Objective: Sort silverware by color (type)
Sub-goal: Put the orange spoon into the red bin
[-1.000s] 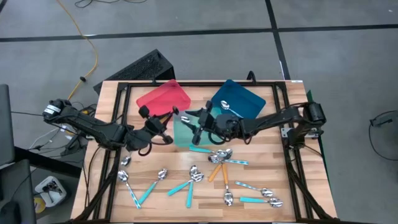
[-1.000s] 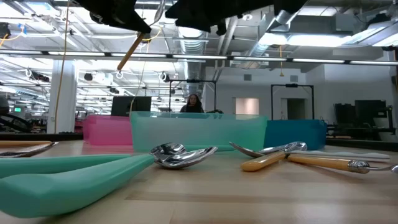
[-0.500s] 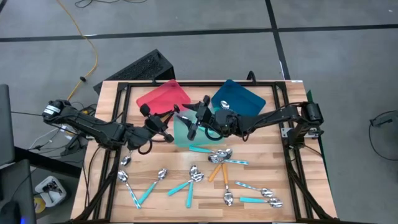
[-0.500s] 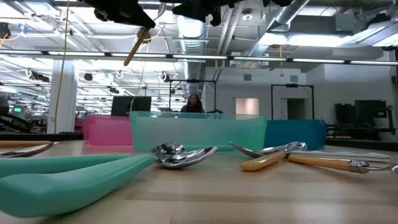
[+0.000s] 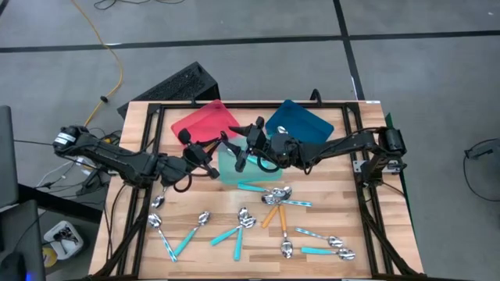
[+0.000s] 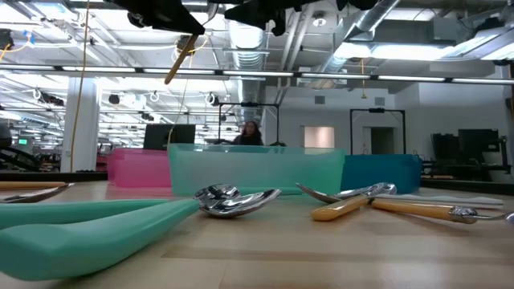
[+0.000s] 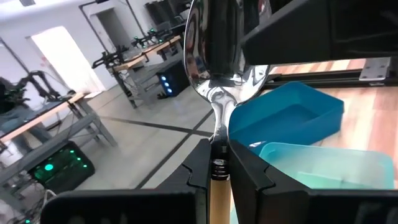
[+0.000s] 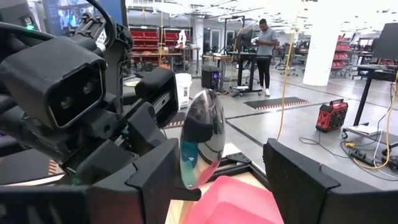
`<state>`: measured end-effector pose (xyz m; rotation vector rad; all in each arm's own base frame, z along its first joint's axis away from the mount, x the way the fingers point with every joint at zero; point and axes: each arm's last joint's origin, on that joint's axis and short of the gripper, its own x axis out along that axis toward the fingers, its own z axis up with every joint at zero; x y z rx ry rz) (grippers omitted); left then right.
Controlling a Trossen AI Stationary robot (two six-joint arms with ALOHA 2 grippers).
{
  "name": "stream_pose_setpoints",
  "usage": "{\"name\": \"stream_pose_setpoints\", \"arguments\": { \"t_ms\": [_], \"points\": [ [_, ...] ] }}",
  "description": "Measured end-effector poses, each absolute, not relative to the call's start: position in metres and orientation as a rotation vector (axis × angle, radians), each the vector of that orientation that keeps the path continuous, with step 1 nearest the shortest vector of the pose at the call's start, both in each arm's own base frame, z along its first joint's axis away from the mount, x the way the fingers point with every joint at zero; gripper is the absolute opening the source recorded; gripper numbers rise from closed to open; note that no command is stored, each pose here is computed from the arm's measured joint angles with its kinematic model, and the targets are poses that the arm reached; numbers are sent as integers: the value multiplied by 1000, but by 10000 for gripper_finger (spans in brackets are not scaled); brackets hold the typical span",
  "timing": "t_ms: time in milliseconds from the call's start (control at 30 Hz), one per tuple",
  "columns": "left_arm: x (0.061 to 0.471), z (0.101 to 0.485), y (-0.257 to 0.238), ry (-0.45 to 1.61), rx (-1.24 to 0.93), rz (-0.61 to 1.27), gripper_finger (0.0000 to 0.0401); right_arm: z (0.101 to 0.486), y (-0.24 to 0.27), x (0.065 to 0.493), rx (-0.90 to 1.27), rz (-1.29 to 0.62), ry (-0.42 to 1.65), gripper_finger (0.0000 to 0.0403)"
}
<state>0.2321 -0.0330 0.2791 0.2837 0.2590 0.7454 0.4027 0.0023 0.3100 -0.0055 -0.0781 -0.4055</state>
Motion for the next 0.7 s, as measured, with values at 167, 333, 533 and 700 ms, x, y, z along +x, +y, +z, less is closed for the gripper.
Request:
{"name": "stream_pose_setpoints", "arguments": {
  "t_ms": [167, 333, 533, 700],
  "points": [
    [233, 279, -30, 260, 275, 722, 16, 310, 2, 403, -4, -409, -75, 253],
    [232, 276, -30, 319, 369, 710, 16, 306, 2, 403, 7, -410, -40, 253],
    [231, 270, -30, 405, 481, 672, 16, 299, -5, 403, 111, -425, 9, 253],
    [229, 266, -30, 480, 589, 644, 16, 291, -8, 402, 181, -439, 68, 253]
  ]
}}
